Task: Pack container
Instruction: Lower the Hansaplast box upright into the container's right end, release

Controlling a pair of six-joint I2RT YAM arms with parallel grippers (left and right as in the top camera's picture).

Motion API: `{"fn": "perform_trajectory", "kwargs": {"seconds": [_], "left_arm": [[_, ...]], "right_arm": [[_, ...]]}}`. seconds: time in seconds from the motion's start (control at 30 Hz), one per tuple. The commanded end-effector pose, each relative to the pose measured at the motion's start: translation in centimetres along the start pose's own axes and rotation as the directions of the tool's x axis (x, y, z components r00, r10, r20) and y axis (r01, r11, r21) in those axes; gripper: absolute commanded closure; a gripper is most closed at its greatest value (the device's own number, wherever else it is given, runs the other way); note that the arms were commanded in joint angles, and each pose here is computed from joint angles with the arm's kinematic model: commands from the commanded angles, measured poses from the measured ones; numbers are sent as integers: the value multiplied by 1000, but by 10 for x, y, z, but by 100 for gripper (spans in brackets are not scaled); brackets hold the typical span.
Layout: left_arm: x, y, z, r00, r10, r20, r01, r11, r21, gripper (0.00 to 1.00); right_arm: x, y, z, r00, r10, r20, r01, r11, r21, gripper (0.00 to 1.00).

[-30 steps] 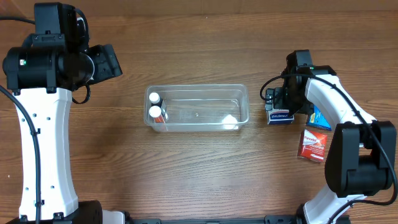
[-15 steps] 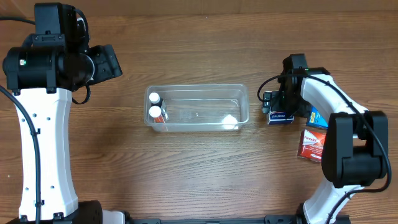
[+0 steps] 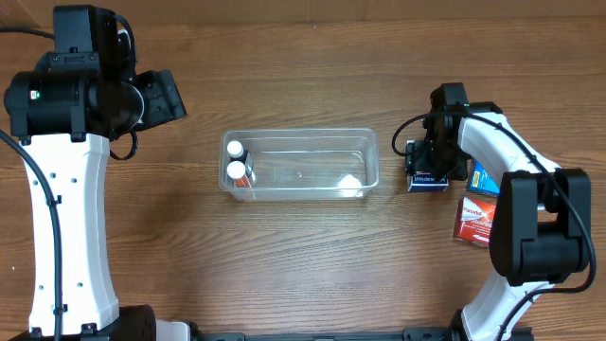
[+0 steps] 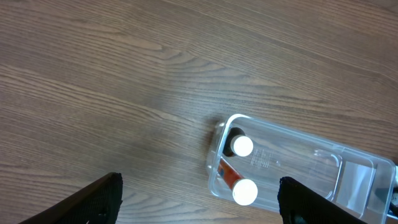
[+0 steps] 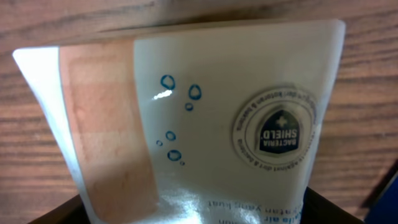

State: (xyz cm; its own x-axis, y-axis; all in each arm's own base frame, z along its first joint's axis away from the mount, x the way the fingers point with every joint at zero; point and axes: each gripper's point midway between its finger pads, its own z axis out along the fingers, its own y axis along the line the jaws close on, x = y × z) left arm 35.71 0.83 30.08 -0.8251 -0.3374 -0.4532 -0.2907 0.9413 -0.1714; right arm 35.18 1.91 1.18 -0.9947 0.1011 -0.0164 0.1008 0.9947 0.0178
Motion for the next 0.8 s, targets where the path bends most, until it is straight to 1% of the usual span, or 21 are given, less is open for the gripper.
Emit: {"fn": "perform_trajectory", "kwargs": {"seconds": [0.0, 0.2, 0.3, 0.43, 0.57, 0.63, 0.67, 0.7, 0.77], "left_arm": [[-3, -3, -5, 1000, -7, 13, 7, 1000, 18, 18], [-3, -3, -5, 1000, 1, 13, -1, 1000, 17, 18], [-3, -3, -5, 1000, 1, 13, -1, 1000, 17, 18], [-3, -3, -5, 1000, 1, 13, -1, 1000, 17, 18], [-3, -3, -5, 1000, 0, 11, -1, 1000, 17, 18], [-2, -2, -5, 1000, 0, 9, -1, 1000, 16, 18], [-2, -2, -5, 1000, 0, 8, 0, 1000, 16, 18], [-2, -2, -5, 1000, 0, 7, 0, 1000, 16, 18], [-1, -2, -5, 1000, 1, 3, -1, 1000, 14, 18]], "right_arm": [[-22, 3, -36, 995, 5, 97, -4, 1000, -13, 22], [-25, 13, -119, 971, -13, 241, 22, 999, -37, 22], [-16, 33, -170, 934, -61, 352, 86, 995, -55, 22], [7, 75, -215, 880, -104, 464, 169, 980, -101, 22], [28, 124, -222, 869, -133, 476, 233, 960, -156, 21], [33, 144, -215, 868, -170, 467, 272, 949, -160, 21], [34, 152, -211, 870, -175, 461, 277, 947, -165, 21], [34, 161, -204, 876, -179, 449, 280, 945, -170, 18], [32, 171, -189, 890, -184, 418, 275, 946, -170, 17]]}}
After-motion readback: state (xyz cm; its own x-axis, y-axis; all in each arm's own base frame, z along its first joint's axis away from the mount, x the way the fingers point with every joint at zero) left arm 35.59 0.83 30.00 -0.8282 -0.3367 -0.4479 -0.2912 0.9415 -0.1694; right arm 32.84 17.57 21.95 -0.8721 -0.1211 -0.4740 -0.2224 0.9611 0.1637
